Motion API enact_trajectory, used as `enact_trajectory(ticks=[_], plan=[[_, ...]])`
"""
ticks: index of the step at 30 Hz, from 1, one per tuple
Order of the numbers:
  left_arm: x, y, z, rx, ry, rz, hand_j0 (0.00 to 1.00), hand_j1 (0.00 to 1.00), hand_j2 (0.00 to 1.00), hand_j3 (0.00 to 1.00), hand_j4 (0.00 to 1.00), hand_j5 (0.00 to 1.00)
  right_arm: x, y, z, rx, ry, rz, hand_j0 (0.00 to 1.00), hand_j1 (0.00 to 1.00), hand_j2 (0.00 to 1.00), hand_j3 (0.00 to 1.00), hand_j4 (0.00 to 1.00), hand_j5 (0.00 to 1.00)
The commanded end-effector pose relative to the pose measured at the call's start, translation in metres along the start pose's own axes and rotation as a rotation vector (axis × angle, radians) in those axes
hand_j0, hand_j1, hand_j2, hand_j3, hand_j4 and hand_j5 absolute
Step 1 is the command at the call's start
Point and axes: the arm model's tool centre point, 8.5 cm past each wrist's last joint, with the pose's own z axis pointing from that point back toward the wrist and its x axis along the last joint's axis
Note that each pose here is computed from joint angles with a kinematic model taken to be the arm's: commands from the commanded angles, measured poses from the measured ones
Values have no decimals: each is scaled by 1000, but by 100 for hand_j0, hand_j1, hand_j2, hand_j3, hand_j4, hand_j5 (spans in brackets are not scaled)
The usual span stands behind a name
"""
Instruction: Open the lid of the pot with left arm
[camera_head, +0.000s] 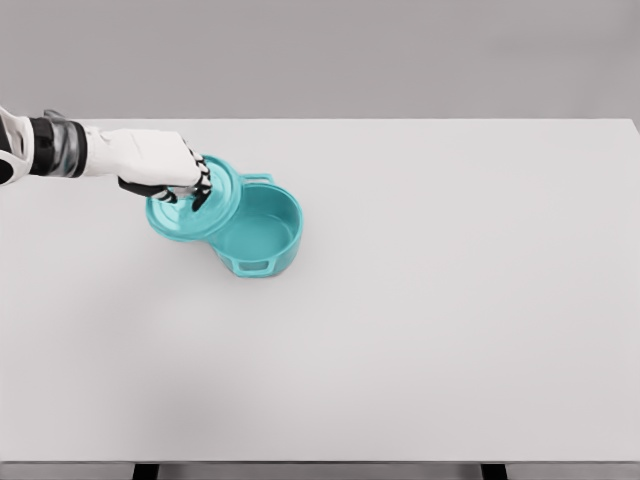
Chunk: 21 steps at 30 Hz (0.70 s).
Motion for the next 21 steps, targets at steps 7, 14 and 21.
enact_trajectory(ticks=[7, 14, 21], plan=[[-21, -35, 38, -110, 111, -2, 39, 39, 39, 39, 39, 39, 0, 0, 0, 0, 0, 0, 100, 100, 100, 100, 100, 100], [-18, -41, 34, -123, 99, 7, 85, 85, 85, 85, 85, 85, 0, 0, 0, 0, -1, 0, 100, 100, 100, 100, 100, 100], [-17, -46, 31, -131, 93, 14, 100, 100, 100, 100, 100, 100, 0, 0, 0, 0, -1, 0, 100, 100, 100, 100, 100, 100]])
